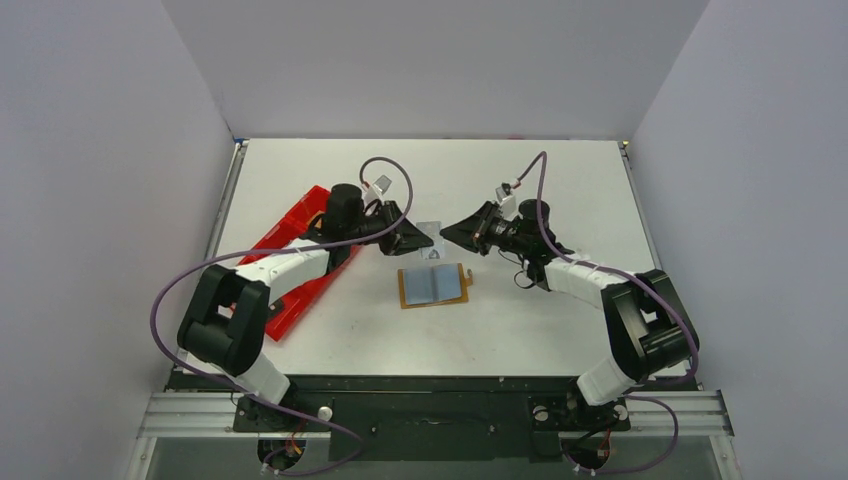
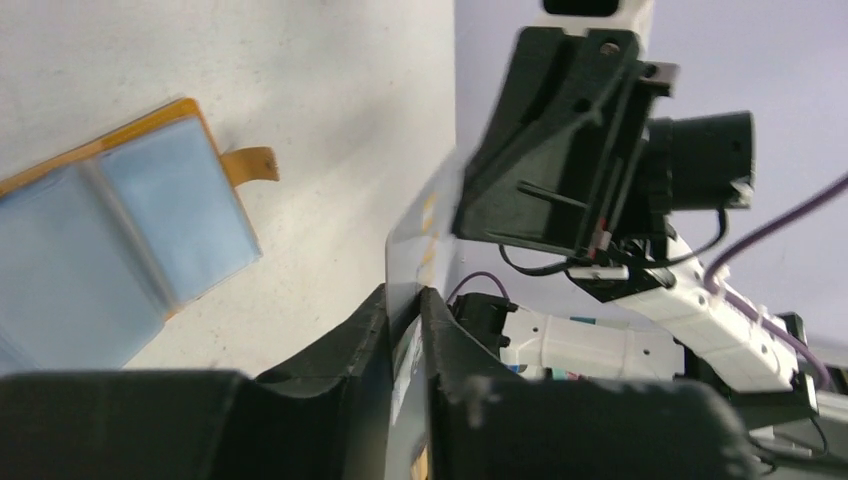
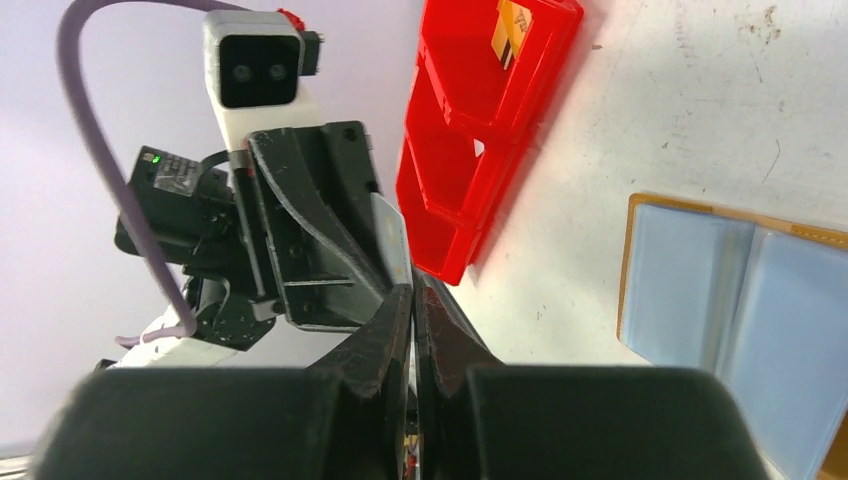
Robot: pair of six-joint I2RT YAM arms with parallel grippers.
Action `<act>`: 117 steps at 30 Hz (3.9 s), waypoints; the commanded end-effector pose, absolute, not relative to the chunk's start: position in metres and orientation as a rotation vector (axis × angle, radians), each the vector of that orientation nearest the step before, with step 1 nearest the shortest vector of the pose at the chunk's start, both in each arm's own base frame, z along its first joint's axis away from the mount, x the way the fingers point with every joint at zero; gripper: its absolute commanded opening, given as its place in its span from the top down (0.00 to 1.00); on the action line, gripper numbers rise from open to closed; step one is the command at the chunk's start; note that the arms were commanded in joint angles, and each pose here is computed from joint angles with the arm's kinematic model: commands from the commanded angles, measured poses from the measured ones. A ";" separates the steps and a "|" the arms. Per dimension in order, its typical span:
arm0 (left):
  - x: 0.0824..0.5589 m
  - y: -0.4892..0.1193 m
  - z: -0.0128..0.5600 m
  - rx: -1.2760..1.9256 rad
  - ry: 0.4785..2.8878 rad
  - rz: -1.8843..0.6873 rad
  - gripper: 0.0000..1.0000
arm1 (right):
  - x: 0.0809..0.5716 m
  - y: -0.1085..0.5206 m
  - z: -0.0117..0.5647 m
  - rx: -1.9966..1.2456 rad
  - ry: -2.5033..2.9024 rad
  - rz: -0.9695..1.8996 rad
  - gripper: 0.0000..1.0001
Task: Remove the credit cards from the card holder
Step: Place the credit card in the storage box, then remove the credit card from the card holder.
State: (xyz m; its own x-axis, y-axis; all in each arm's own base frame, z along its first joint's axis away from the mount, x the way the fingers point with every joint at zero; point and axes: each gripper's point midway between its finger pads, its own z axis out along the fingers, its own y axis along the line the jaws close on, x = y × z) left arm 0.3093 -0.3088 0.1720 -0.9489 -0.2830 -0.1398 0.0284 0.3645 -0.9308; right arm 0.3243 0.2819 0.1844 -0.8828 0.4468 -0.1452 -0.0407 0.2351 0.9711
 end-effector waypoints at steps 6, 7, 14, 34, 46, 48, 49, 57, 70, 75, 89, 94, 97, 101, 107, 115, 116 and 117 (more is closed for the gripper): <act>0.312 -0.307 0.196 -0.167 2.241 -1.640 1.00 | 0.328 0.288 0.203 0.265 2.094 1.621 0.49; 0.312 -0.305 0.194 -0.172 2.252 -1.626 1.00 | 0.328 0.287 0.203 0.223 2.099 1.574 0.38; 0.322 -0.281 0.184 -0.235 2.283 -1.416 1.00 | 0.338 0.263 0.186 0.213 2.220 1.191 0.27; 0.328 -0.048 0.157 -0.799 2.311 -0.371 1.00 | 0.338 0.243 0.162 0.198 2.297 0.996 0.27; 0.343 0.006 0.122 -1.020 2.266 -0.320 1.00 | 0.331 0.242 0.160 0.158 2.312 0.996 0.27; 0.347 0.007 0.114 -1.047 2.270 -0.317 1.00 | 0.330 0.242 0.161 0.150 2.311 1.000 0.27; 0.349 0.008 0.113 -1.049 2.262 -0.320 1.00 | 0.331 0.242 0.161 0.150 2.311 1.002 0.27; 0.359 0.003 0.093 -1.077 2.287 -0.359 1.00 | 0.330 0.241 0.162 0.141 2.309 1.011 0.27; 0.356 0.006 0.105 -1.031 2.275 -0.336 0.61 | 0.330 0.240 0.161 0.142 2.311 0.999 0.27; 0.354 0.007 0.116 -1.002 2.262 -0.333 0.57 | 0.330 0.240 0.160 0.143 2.313 0.994 0.27; 0.355 -0.032 0.147 -0.815 2.277 -0.411 0.48 | 0.324 0.245 0.144 0.120 2.374 0.896 0.27; 0.355 -0.082 0.158 -0.651 2.320 -0.471 0.46 | 0.320 0.250 0.141 0.089 2.391 0.814 0.27; 0.351 -0.113 0.161 -0.555 2.346 -0.524 0.46 | 0.318 0.253 0.138 0.076 2.405 0.750 0.27; 0.347 -0.143 0.160 -0.469 2.375 -0.566 0.45 | 0.313 0.262 0.134 0.049 2.421 0.694 0.28; 0.336 -0.172 0.155 -0.379 2.407 -0.614 0.44 | 0.303 0.285 0.123 -0.030 2.457 0.624 0.29; 0.326 -0.177 0.150 -0.358 2.418 -0.638 0.42 | 0.295 0.309 0.100 -0.111 2.524 0.537 0.30; 0.326 -0.176 0.150 -0.357 2.420 -0.637 0.42 | 0.296 0.311 0.095 -0.114 2.536 0.522 0.31; 0.325 -0.176 0.150 -0.352 2.422 -0.637 0.42 | 0.294 0.313 0.094 -0.124 2.541 0.517 0.31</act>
State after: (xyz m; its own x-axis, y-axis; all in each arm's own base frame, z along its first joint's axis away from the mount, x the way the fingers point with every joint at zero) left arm 0.3222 -0.1711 0.1377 -0.7969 -0.3947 -0.4572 -0.1425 0.8585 -0.4927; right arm 0.2857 0.3041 0.0876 -0.8711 0.0335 -0.4900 -0.1756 0.9105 0.3744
